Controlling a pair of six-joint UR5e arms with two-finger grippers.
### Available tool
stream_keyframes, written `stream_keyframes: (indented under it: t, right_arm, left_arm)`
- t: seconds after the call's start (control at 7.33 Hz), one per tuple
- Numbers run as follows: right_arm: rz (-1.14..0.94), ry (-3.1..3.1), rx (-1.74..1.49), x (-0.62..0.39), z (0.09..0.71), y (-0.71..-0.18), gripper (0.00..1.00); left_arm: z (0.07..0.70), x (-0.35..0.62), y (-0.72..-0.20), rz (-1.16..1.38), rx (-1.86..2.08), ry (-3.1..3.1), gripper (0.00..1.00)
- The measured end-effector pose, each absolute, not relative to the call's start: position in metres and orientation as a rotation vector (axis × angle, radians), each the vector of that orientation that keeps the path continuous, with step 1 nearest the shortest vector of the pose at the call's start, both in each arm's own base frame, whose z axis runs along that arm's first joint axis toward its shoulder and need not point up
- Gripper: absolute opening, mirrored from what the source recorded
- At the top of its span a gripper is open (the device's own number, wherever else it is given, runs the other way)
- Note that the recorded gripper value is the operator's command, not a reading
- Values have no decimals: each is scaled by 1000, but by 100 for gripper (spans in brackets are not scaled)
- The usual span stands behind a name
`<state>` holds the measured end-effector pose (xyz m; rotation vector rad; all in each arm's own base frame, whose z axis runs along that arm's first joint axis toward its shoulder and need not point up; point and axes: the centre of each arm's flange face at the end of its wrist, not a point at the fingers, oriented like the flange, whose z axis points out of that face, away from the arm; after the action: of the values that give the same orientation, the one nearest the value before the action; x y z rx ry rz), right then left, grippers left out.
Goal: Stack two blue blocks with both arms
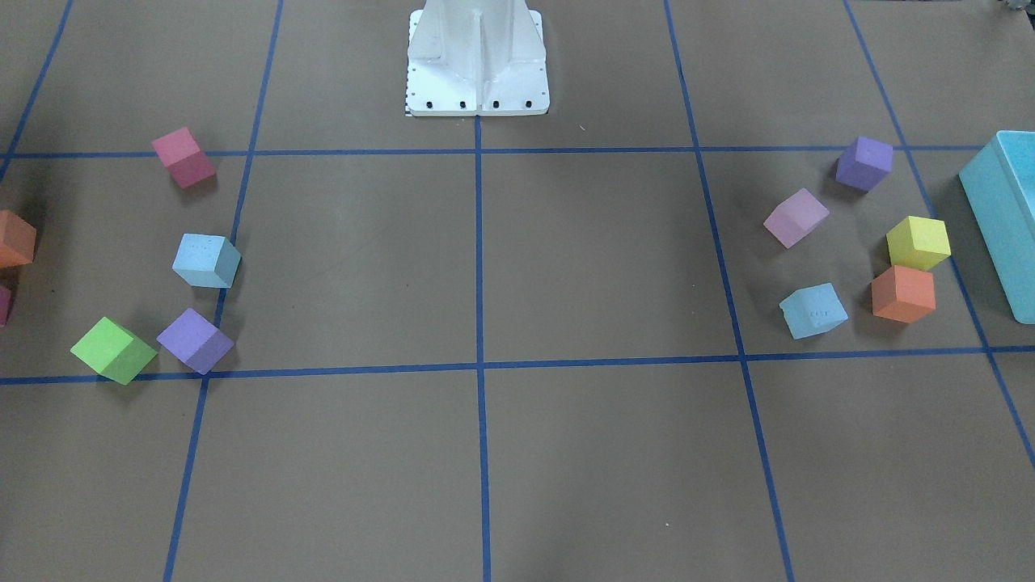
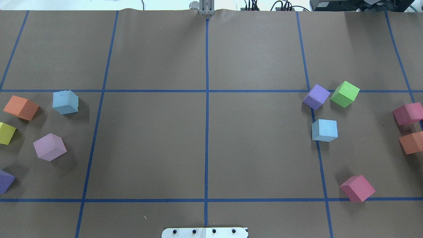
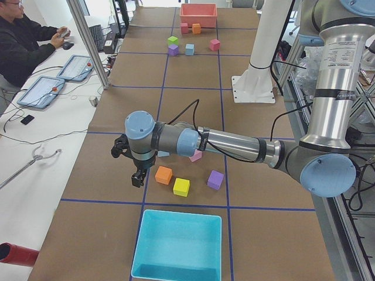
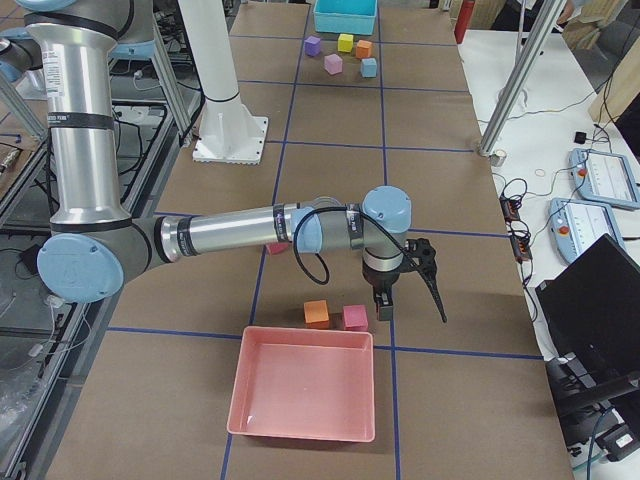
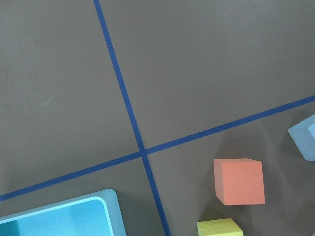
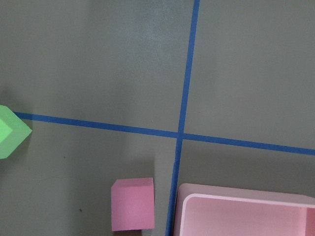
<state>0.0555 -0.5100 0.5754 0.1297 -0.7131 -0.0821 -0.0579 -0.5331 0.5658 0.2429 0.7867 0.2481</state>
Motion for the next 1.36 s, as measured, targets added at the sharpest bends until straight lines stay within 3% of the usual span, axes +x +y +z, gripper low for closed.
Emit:
stream_keyframes:
  t: [0.82, 1.36]
  right_arm:
    - [-144, -698, 203, 39, 548, -518, 100]
    - [-139, -850, 164, -41, 510, -524, 100]
  left_arm:
    - [572, -58, -528, 244, 233, 790, 100]
    - [572, -57, -528, 246, 231, 787, 100]
